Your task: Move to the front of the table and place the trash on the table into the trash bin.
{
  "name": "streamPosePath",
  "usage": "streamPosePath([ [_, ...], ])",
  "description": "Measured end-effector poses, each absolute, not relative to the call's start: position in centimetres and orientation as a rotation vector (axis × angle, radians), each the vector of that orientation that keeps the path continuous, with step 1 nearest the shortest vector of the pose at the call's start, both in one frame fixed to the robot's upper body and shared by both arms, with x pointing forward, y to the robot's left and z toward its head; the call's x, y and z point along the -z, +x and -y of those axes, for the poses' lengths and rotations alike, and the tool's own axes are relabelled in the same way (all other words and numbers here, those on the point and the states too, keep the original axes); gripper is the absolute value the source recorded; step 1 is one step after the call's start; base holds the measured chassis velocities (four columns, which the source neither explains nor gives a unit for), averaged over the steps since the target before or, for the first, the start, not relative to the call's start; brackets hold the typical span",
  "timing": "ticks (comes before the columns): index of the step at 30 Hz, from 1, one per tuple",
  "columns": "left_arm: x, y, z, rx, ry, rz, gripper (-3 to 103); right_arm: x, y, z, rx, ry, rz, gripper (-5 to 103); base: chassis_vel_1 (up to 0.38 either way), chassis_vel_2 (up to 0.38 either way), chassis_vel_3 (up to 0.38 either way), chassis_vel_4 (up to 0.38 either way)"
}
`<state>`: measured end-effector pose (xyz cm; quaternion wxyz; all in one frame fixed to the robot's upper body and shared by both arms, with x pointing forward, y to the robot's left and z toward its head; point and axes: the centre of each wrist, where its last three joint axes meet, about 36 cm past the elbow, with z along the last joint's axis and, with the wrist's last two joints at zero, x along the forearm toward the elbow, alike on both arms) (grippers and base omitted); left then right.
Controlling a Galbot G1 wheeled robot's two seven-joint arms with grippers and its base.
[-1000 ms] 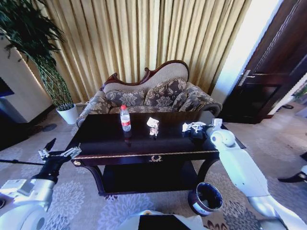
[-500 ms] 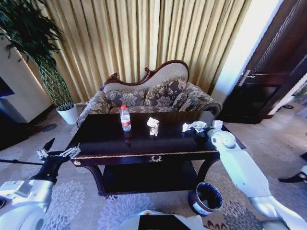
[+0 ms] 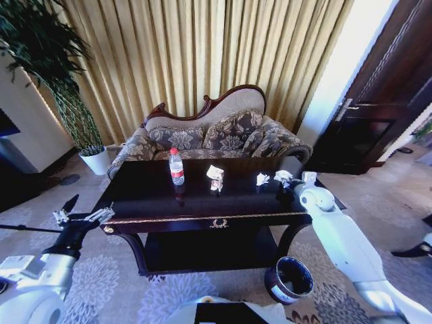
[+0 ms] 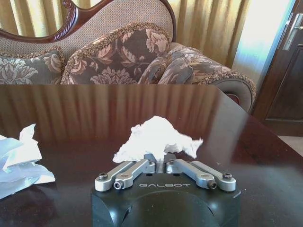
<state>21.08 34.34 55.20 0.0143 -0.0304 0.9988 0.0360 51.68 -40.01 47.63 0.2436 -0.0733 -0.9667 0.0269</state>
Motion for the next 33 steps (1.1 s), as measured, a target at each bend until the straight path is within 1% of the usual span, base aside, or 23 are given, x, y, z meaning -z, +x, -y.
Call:
streamPosePath([
  [2,-55.2,21.1,-34.3,-0.111,-0.094,-3.109,100,-47.7,51.7,40.0,-0.074,-0.2,2.643,5,0.0,0.0,0.0,0.0],
  [3,-55.2,21.1,-34.3,-0.11,-0.092,-3.108,100,-47.8,51.6,40.0,-0.073,-0.199,2.647,2,0.0,0.0,0.0,0.0],
  [8,-55.1,21.3,-34.3,-0.102,-0.099,-3.109,100,-49.3,50.1,39.3,0.017,-0.137,2.753,0,0.0,0.0,0.0,0.0],
  [11,-55.0,21.5,-34.5,-0.084,-0.105,-3.105,100,-50.9,46.8,38.2,0.061,-0.064,2.824,0,0.0,0.0,0.0,0.0],
  [12,-55.0,21.5,-34.5,-0.084,-0.105,-3.105,100,-50.9,46.8,38.2,0.061,-0.064,2.824,0,0.0,0.0,0.0,0.0],
  [16,-54.9,21.8,-34.9,-0.055,-0.13,-3.089,100,-52.6,41.6,36.4,0.11,0.035,2.884,0,0.0,0.0,0.0,0.0],
  [17,-54.9,21.8,-34.9,-0.055,-0.13,-3.089,100,-52.6,41.6,36.4,0.11,0.035,2.884,0,0.0,0.0,0.0,0.0],
  [19,-54.7,21.8,-35.0,-0.043,-0.138,-3.092,100,-53.6,39.2,35.2,0.132,0.077,2.928,0,0.0,0.0,0.0,0.0],
  [22,-54.6,21.8,-35.1,-0.039,-0.137,-3.092,100,-53.9,38.1,34.6,0.145,0.087,2.948,0,0.0,0.0,0.0,0.0],
  [26,-54.7,21.8,-35.2,-0.013,-0.124,-3.086,100,-54.5,32.5,31.6,0.179,0.118,3.017,0,0.0,0.0,0.0,0.0],
  [28,-54.7,21.8,-35.3,-0.009,-0.121,-3.085,100,-54.4,31.8,31.2,0.181,0.122,3.022,0,0.0,0.0,0.0,0.0],
  [32,-54.8,22.0,-35.6,0.011,-0.108,-3.079,100,-53.9,28.4,29.4,0.201,0.134,3.05,0,0.0,0.0,0.0,0.0],
  [33,-54.8,22.0,-35.6,0.011,-0.108,-3.079,100,-53.9,28.4,29.4,0.201,0.134,3.05,0,0.0,0.0,0.0,0.0],
])
